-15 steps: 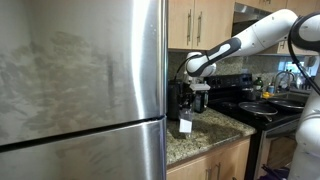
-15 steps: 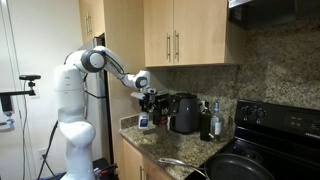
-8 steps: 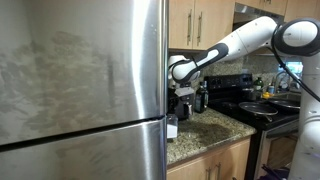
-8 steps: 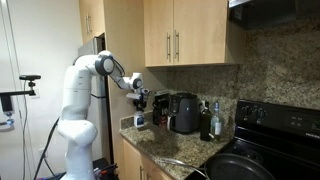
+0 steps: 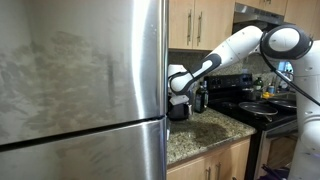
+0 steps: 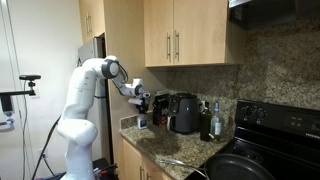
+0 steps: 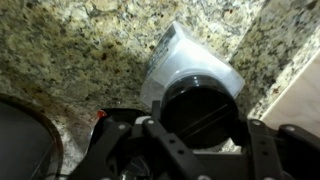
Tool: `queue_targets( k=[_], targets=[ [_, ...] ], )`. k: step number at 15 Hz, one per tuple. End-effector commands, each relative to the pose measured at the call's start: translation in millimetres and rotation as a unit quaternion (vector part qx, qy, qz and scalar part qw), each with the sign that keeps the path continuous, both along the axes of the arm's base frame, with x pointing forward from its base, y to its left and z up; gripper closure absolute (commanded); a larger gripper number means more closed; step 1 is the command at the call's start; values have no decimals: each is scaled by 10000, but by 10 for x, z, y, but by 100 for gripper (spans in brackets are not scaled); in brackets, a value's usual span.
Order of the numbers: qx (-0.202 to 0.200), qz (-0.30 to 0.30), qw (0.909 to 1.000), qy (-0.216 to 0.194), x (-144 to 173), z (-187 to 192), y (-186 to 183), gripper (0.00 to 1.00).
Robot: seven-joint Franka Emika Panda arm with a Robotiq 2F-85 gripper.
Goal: Place the two bottles between the air fryer and the stove then move the salt shaker to the left
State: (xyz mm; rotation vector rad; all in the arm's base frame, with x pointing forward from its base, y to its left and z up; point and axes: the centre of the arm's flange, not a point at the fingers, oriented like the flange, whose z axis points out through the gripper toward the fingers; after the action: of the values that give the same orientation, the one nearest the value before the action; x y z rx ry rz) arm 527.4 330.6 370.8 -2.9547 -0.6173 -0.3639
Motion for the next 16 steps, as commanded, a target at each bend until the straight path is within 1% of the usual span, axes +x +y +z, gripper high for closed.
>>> queue_targets(
  k=[1,4,6,7,8,9,10,11,12,13,16],
  targets=[
    [-162,-51,9998,-106,41,-61,44,69],
    [-572,143,9979,259,41,-7,28,69],
    [-720,186,9960,487,25,-10,20,69],
    [-783,186,9952,556,14,-10,19,69],
    [-763,139,9955,549,4,-22,19,69],
    [-650,74,9965,517,-4,-38,29,19],
    [-470,56,9979,446,-2,-61,41,17],
    [-338,-2,9987,394,-2,-68,57,11],
    [-222,-56,9992,324,6,-66,70,2],
    [-174,-73,9997,181,22,-58,81,0],
    [-511,-163,9983,-232,54,5,70,0]
  ],
)
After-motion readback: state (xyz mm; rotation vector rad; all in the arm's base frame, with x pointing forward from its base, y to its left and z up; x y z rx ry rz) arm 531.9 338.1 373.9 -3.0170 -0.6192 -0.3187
